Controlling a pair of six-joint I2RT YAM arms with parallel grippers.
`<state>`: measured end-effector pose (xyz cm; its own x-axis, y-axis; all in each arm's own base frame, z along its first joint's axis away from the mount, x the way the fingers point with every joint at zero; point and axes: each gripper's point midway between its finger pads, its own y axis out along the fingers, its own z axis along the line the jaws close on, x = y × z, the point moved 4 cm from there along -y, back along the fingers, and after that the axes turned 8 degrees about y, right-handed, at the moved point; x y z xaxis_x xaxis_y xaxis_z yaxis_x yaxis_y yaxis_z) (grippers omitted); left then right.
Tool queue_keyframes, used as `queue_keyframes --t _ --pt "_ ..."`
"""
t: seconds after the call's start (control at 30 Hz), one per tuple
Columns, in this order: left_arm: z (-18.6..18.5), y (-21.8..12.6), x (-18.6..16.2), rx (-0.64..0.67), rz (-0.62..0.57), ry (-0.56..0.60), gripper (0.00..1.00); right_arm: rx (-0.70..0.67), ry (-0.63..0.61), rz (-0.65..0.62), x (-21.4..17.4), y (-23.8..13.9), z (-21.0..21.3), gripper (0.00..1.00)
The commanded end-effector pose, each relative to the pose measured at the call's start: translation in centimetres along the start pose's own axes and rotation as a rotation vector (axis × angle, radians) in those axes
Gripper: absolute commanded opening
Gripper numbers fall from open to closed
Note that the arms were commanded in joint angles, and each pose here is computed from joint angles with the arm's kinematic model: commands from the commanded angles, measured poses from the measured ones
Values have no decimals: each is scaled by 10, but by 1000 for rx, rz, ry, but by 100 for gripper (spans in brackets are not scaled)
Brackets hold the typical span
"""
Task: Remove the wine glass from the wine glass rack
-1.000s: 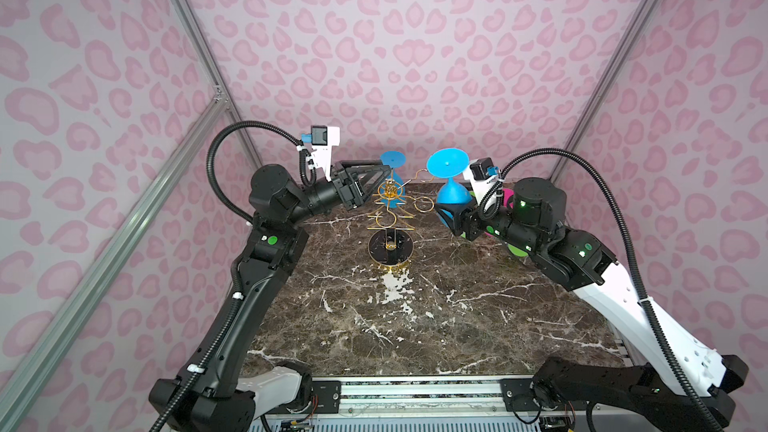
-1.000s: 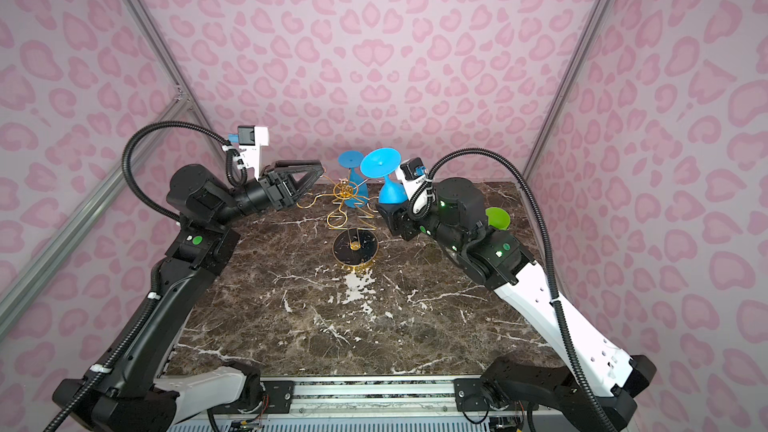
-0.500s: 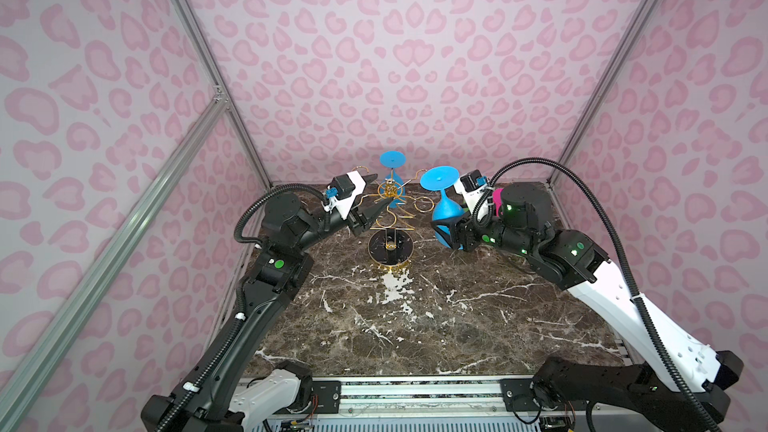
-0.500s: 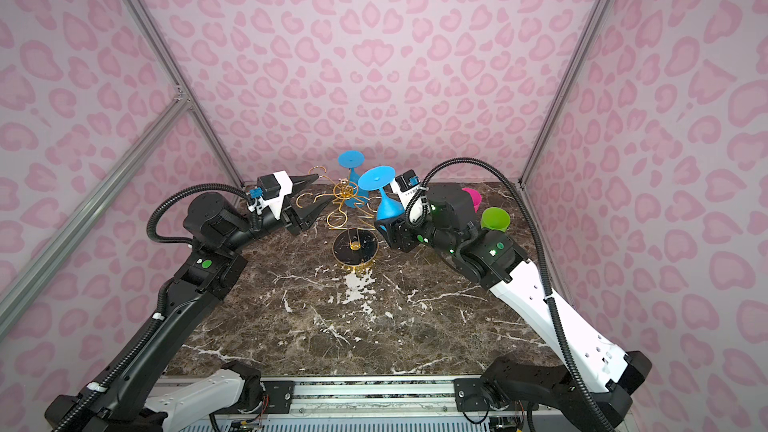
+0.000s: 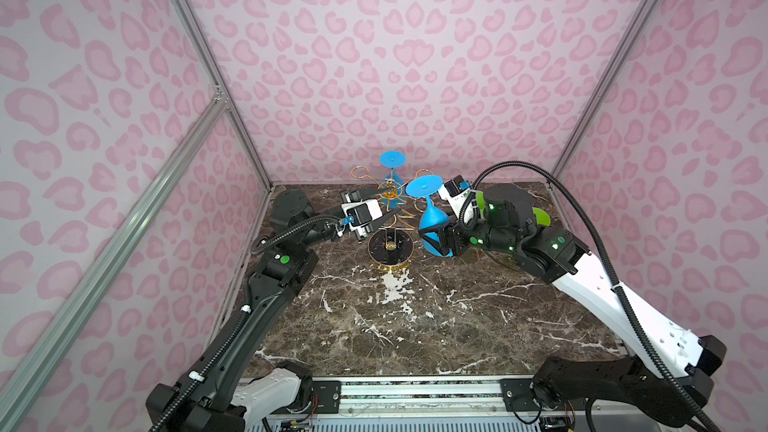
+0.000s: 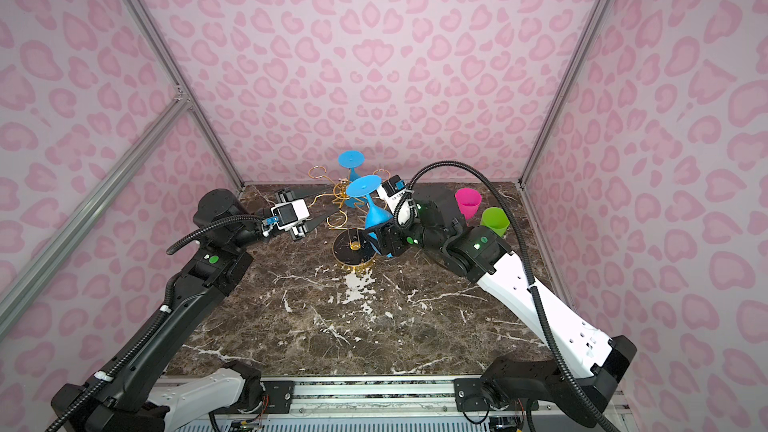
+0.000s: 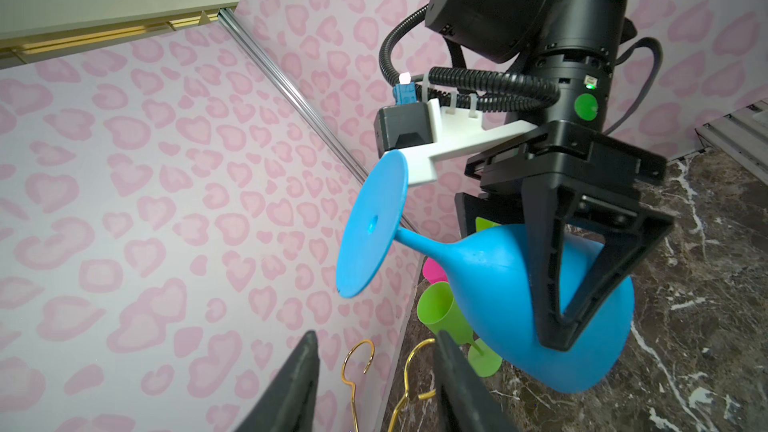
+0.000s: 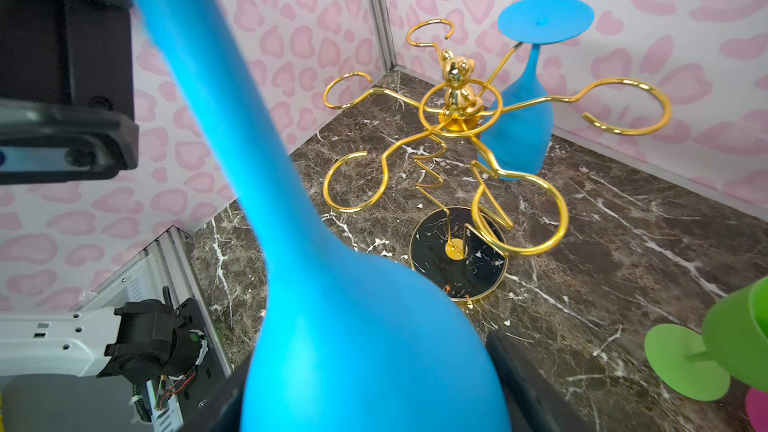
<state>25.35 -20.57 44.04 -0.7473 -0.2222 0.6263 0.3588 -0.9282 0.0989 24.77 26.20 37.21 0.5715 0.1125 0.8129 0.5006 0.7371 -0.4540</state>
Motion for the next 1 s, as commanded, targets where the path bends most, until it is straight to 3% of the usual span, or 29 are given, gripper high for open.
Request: queue_keyframes --t 0.0,0.57,0.97 --pt "1 0 7 -16 -33 77 46 55 4 5 2 5 10 57" --pt "-4 -1 8 -30 -35 114 37 157 17 56 -1 25 34 54" --pt "-1 -1 7 -5 -12 137 16 176 34 85 -3 31 37 54"
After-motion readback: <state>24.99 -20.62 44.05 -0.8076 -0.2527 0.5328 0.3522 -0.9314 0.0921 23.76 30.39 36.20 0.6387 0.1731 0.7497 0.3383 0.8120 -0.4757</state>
